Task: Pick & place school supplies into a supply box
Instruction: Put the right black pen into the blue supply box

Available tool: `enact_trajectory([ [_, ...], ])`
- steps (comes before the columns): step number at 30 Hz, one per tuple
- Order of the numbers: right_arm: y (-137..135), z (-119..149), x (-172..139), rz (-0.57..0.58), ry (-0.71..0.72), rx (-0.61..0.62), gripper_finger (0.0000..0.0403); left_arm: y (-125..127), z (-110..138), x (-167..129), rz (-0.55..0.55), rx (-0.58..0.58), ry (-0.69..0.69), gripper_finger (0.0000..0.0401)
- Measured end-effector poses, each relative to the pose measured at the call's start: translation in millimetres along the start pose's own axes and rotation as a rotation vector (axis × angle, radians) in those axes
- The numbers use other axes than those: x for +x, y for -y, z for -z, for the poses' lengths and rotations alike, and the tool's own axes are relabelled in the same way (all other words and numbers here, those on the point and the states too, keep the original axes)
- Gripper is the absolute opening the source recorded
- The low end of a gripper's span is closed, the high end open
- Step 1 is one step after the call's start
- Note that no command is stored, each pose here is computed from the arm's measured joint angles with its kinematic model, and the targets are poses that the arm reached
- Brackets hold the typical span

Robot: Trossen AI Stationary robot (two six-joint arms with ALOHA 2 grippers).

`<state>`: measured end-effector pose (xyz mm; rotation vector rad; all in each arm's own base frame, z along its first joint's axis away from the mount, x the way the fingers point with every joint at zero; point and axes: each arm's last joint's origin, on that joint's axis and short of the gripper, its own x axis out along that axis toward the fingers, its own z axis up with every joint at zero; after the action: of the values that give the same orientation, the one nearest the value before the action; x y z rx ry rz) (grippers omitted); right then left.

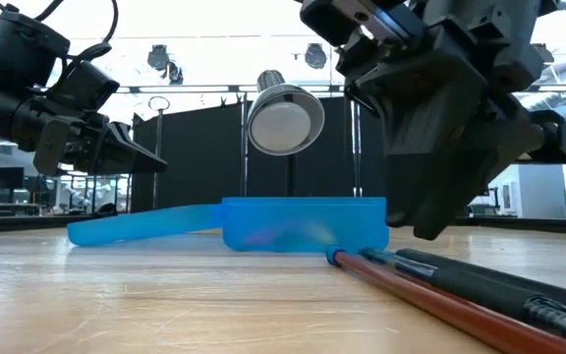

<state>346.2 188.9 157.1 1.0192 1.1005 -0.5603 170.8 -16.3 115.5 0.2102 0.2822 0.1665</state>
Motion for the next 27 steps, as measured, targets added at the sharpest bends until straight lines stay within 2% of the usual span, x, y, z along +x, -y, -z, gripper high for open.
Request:
enact_trajectory([
  [6,0.2,-1.3,-0.2,0.002,0.004,-0.017,0.0125,0.0,0.1,0.0,0.0,0.005,0.0,0.0035],
  [9,2.1,-1.2,-0.3,0.022,0.004,-0.028,0.0125,0.0,0.0,0.0,0.0,0.007,0.0,0.0035],
  [14,7.7,-1.0,-0.6,0.08,0.002,0.041,0.0115,0.0,0.0,0.0,0.0,0.008,0.0,0.0035],
  [18,7.3,-1.5,-0.6,0.077,0.008,0.051,0.0112,0.0,0.1,0.0,0.0,0.009,-0.001,0.0035],
  [27,10.4,-3.7,24.5,0.113,-0.049,0.062,0.0111,0.0,0.3,0.0,0.0,0.015,-0.003,0.0035],
])
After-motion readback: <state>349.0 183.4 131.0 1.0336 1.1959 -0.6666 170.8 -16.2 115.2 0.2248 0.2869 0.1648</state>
